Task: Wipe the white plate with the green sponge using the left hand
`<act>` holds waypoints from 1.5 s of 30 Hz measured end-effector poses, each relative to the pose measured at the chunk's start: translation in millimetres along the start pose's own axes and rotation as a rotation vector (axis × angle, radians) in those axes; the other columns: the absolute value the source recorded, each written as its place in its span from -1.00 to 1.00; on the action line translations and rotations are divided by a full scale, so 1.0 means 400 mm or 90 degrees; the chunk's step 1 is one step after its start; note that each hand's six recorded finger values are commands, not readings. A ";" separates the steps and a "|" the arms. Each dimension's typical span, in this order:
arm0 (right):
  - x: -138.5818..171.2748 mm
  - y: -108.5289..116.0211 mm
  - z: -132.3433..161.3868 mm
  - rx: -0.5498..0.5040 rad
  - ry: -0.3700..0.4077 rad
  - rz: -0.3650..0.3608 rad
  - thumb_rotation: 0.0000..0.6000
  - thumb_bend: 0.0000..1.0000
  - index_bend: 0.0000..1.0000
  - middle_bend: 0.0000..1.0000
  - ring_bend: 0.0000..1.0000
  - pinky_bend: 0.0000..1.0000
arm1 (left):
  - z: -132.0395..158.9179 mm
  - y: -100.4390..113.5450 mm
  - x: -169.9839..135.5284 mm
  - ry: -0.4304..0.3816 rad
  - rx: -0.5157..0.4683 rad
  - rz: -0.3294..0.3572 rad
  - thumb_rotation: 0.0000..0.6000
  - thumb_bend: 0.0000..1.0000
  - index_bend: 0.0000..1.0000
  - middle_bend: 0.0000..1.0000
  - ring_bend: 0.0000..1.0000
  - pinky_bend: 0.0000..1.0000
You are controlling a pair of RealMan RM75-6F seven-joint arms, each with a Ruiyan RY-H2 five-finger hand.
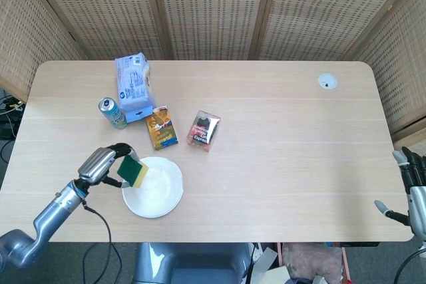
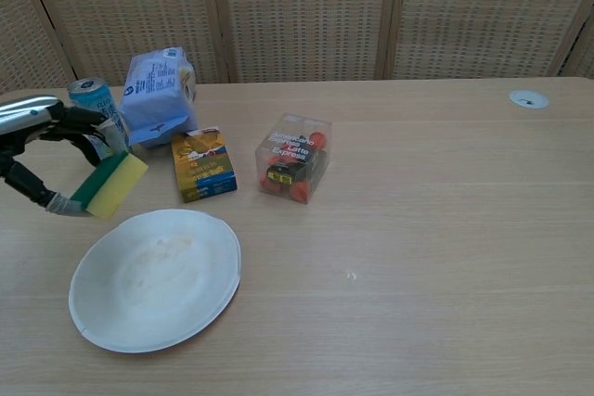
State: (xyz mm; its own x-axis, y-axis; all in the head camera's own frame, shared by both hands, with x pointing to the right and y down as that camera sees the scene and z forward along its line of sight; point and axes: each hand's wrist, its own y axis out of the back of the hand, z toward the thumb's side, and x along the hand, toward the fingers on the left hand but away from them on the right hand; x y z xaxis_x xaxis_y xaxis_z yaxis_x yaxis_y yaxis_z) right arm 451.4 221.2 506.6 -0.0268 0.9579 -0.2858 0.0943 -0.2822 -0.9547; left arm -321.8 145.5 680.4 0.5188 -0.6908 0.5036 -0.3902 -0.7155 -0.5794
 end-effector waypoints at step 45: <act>-0.007 0.003 -0.013 -0.016 -0.008 0.007 1.00 -1.00 -1.00 -1.00 -1.00 -1.00 | -0.004 -0.102 0.136 0.083 -0.097 -0.103 1.00 -0.70 0.10 -0.21 -0.51 -0.37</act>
State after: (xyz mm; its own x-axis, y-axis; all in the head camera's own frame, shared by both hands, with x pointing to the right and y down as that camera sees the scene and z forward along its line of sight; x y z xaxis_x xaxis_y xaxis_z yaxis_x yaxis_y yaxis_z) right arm 456.8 218.5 506.7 -0.0378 0.9542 -0.2968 0.1194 -0.2906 -0.9494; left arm -279.1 136.9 732.4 0.4850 -0.5665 0.6662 -0.4254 -0.8184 -0.3863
